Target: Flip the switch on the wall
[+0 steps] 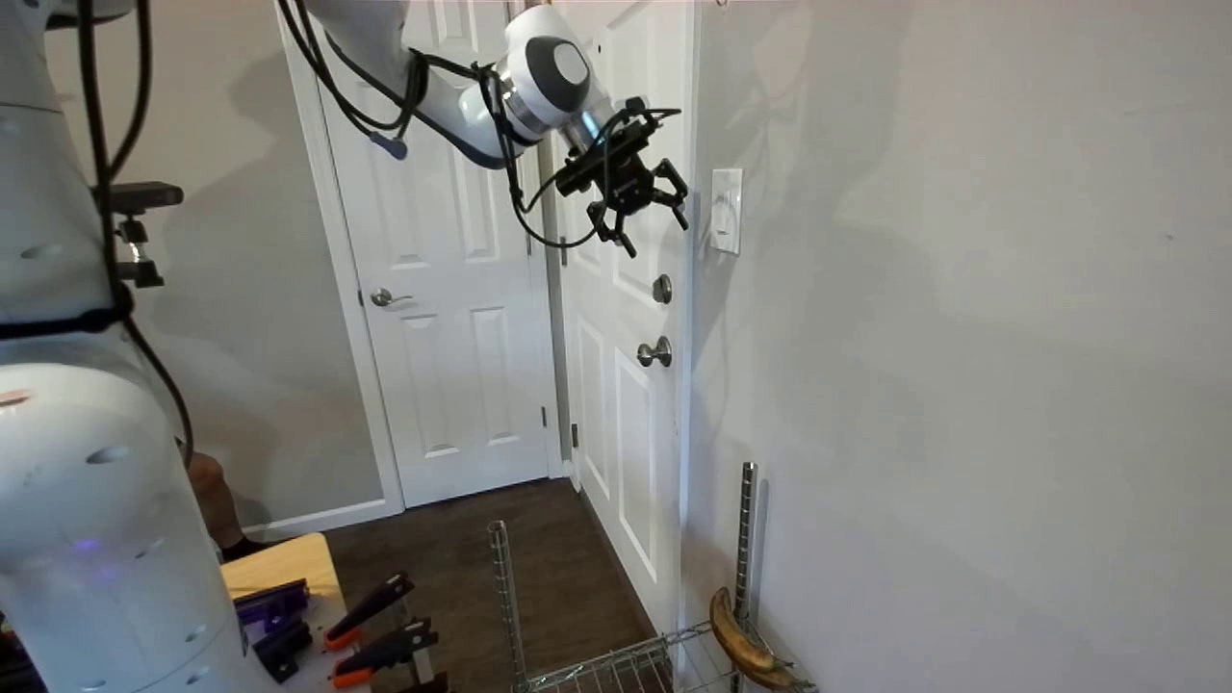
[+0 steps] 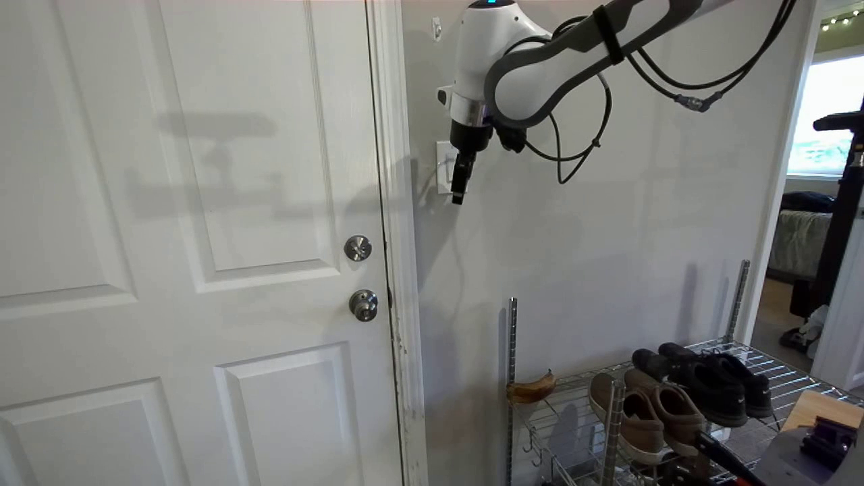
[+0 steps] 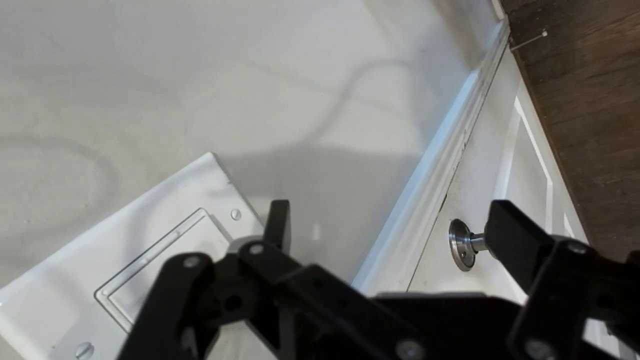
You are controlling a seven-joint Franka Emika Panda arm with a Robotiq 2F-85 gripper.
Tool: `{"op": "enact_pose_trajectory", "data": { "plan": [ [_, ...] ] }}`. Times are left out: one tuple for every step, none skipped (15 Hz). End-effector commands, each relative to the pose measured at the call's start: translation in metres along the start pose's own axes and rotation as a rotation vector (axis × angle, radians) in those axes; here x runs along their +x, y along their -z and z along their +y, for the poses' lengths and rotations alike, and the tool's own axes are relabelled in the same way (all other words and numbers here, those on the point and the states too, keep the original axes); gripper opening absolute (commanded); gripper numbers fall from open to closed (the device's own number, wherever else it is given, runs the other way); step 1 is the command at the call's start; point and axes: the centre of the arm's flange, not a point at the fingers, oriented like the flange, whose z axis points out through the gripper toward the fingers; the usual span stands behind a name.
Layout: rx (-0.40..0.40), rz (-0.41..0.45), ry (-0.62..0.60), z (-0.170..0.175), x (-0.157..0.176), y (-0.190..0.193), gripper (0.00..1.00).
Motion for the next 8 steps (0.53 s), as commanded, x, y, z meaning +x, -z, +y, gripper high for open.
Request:
{"op": "enact_pose_trajectory", "data": {
  "plan": [
    [0.008, 0.011, 0.053, 0.012, 0.013, -0.006, 1.0],
    [0.007, 0.016, 0.064, 0.014, 0.015, -0.008, 1.0],
    [0.007, 0.018, 0.073, 0.016, 0.018, -0.009, 1.0],
    [0.006, 0.016, 0.08, 0.018, 0.02, -0.01, 1.0],
    [0.005, 0.015, 0.085, 0.02, 0.021, -0.012, 1.0],
    [0.004, 0.016, 0.089, 0.022, 0.021, -0.013, 1.0],
    [0.001, 0.015, 0.09, 0.023, 0.02, -0.014, 1.0],
    [-0.001, 0.014, 0.091, 0.025, 0.019, -0.015, 1.0]
  ]
}}
